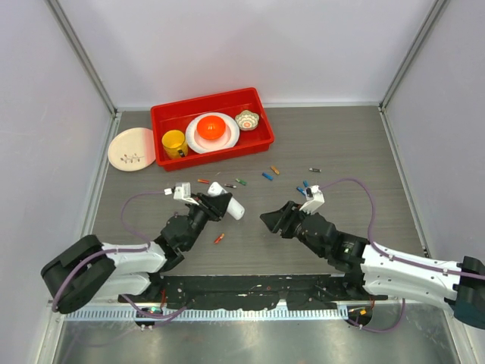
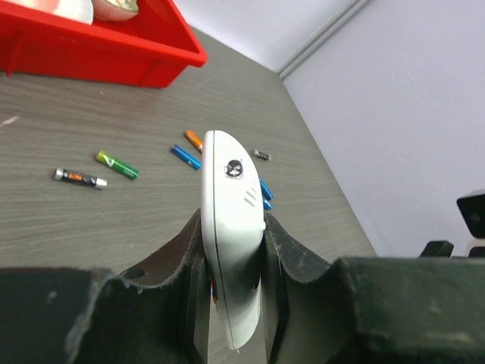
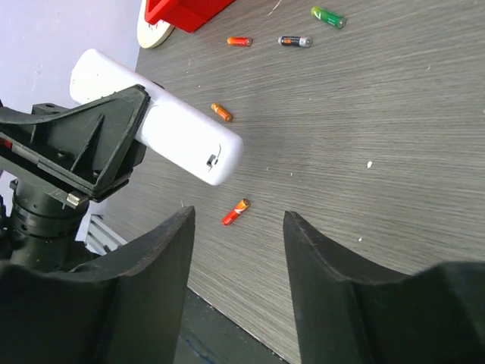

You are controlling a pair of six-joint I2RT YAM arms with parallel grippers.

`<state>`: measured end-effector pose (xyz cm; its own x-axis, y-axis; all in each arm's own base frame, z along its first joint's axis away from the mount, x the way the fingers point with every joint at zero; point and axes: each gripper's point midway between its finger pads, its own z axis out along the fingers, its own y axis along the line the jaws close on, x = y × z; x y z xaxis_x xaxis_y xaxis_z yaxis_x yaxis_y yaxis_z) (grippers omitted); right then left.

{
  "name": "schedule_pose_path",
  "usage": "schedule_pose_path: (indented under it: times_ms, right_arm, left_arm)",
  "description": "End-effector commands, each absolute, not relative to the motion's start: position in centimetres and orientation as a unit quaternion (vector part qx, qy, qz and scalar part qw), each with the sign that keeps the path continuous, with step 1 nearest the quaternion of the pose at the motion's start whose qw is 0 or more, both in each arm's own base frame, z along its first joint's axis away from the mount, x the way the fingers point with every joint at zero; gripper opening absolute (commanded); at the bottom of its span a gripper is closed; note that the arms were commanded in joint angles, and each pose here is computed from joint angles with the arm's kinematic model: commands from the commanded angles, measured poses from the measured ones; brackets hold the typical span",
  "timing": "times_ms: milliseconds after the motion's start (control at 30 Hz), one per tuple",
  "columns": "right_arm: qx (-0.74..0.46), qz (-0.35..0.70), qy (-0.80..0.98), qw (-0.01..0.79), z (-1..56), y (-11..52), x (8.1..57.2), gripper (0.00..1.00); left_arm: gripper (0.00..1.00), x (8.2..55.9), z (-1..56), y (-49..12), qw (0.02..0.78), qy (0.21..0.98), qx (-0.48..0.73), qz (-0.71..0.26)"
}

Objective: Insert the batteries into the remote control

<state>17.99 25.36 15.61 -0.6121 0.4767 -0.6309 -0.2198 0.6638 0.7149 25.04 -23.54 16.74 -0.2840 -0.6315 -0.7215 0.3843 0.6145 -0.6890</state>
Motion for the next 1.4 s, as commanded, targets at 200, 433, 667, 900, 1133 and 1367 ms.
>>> schedule_pose_path:
  times_ms: [200, 433, 667, 900, 1133, 1367]
  right_arm:
    - [0.057, 0.449, 0.775, 0.441, 18.6, 29.8, 19.6, 0.52]
    - [0.081, 0.491, 0.779, 0.383, 16.2, 30.7, 22.1, 0.47]
    - [0.070, 0.549, 0.770, 0.317, 14.2, 32.7, 22.1, 0.47]
    - [0.071, 0.572, 0.769, 0.276, 12.5, 34.1, 21.7, 0.47]
    - [0.079, 0.563, 0.783, 0.252, 10.3, 34.7, 21.7, 0.47]
    - [0.086, 0.558, 0.790, 0.240, 8.9, 35.1, 22.0, 0.46]
  left_arm:
    - [0.00, 26.8, 18.2, -23.2, 0.665, 0.617, -0.089, -0.411]
    - [0.00, 27.6, 16.9, -23.3, 0.666, 0.631, -0.091, -0.386]
    - [0.00, 27.8, 16.3, -23.0, 0.667, 0.637, -0.093, -0.375]
    - [0.00, 27.7, 15.7, -22.7, 0.665, 0.642, -0.096, -0.369]
    - [0.00, 27.6, 15.3, -22.5, 0.664, 0.647, -0.096, -0.363]
    - [0.00, 27.6, 15.1, -22.4, 0.664, 0.649, -0.097, -0.359]
